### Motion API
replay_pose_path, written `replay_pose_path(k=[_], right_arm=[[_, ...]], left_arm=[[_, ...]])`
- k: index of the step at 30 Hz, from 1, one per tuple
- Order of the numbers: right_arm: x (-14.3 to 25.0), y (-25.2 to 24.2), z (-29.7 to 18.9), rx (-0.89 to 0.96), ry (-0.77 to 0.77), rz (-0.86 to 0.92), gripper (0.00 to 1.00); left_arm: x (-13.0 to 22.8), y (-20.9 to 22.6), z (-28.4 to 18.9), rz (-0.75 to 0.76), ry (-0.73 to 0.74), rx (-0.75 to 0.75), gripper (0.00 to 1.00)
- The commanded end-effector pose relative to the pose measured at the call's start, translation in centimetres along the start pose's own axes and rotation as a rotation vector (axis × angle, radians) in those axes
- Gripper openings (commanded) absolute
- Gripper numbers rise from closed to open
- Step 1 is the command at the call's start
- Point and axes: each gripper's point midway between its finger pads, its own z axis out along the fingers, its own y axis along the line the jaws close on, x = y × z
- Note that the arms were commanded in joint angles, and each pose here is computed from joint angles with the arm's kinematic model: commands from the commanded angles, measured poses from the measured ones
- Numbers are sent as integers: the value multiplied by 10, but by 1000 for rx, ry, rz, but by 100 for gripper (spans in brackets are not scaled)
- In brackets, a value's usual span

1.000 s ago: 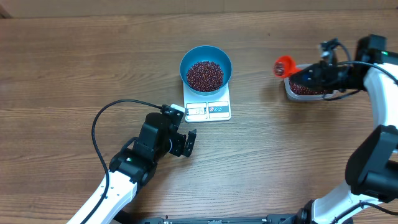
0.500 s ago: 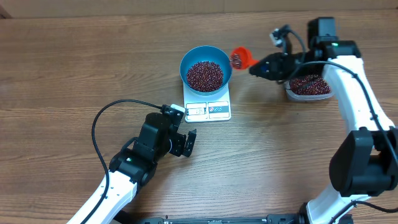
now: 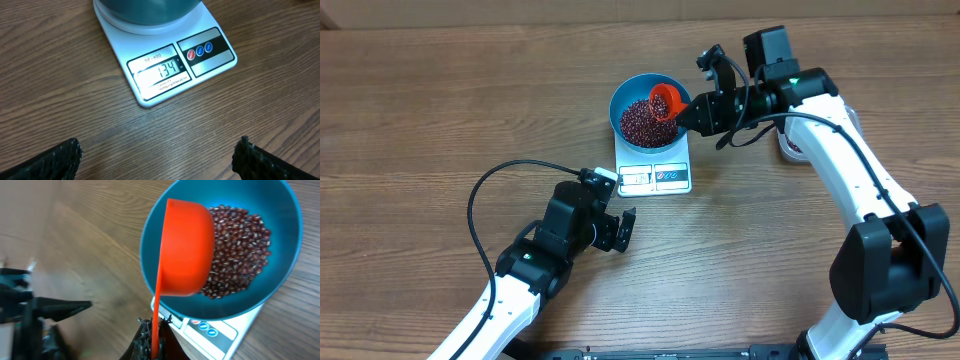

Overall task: Scoop item into bowl and weigh 150g on scale
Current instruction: 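Tilt the scoop slightly with the right gripper to trickle beans in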

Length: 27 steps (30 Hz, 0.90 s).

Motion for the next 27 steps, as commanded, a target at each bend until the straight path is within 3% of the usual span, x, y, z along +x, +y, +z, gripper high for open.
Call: replay_pose_path(k=[1,12,27], right_arm=[[-13,-2,1,104,-25,-43,4],[-18,1,12,303,-21,-129,4],[-22,-2,10,349,-29,-152,4]], left_arm=[[3,3,2,-17,9,-11,99],[3,3,2,-17,8,-11,100],[3,3,2,-17,8,-11,99]])
